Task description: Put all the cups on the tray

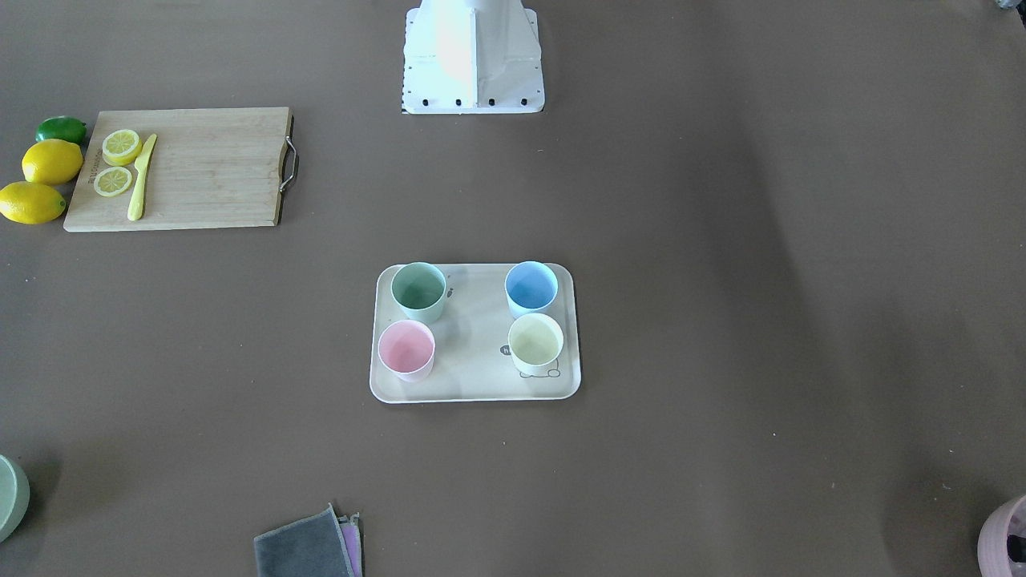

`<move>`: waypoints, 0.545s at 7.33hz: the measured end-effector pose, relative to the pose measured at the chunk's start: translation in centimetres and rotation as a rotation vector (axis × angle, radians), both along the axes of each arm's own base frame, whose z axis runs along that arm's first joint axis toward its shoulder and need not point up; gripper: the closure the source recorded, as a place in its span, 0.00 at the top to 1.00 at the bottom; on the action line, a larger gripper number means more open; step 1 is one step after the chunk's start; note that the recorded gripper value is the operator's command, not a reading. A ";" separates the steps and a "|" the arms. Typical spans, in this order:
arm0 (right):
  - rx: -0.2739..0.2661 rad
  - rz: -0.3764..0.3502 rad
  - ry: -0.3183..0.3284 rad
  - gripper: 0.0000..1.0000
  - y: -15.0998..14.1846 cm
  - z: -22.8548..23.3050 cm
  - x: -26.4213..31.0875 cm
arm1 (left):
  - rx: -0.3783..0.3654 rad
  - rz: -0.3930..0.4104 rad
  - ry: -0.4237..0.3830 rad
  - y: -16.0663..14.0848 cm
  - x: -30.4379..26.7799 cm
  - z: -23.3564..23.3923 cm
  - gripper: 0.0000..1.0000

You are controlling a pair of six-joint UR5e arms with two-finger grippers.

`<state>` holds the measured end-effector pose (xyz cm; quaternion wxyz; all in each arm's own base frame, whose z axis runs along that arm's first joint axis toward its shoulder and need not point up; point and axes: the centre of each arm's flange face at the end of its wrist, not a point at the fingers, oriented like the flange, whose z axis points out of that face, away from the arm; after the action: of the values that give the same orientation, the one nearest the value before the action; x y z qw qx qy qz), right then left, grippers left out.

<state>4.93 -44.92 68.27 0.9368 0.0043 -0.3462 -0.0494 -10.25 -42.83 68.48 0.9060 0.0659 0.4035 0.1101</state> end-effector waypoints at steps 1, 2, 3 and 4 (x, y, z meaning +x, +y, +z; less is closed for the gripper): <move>0.001 -0.002 0.000 1.00 0.0 0.0 -0.1 | 0.000 0.000 0.000 0.0 0.0 0.0 0.98; 0.001 -0.003 0.000 1.00 0.0 0.0 -0.1 | 0.000 0.000 0.000 0.0 0.0 0.0 0.98; 0.001 -0.004 0.000 1.00 0.0 0.0 -0.2 | -0.001 0.000 0.000 0.0 0.0 0.0 0.98; 0.002 -0.005 0.000 1.00 0.0 0.0 -0.2 | -0.002 -0.001 0.000 0.0 0.0 0.0 0.98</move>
<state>4.71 -44.96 68.26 0.9367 0.0041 -0.3462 -0.0522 -10.25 -42.82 68.49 0.9060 0.0652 0.4036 0.1095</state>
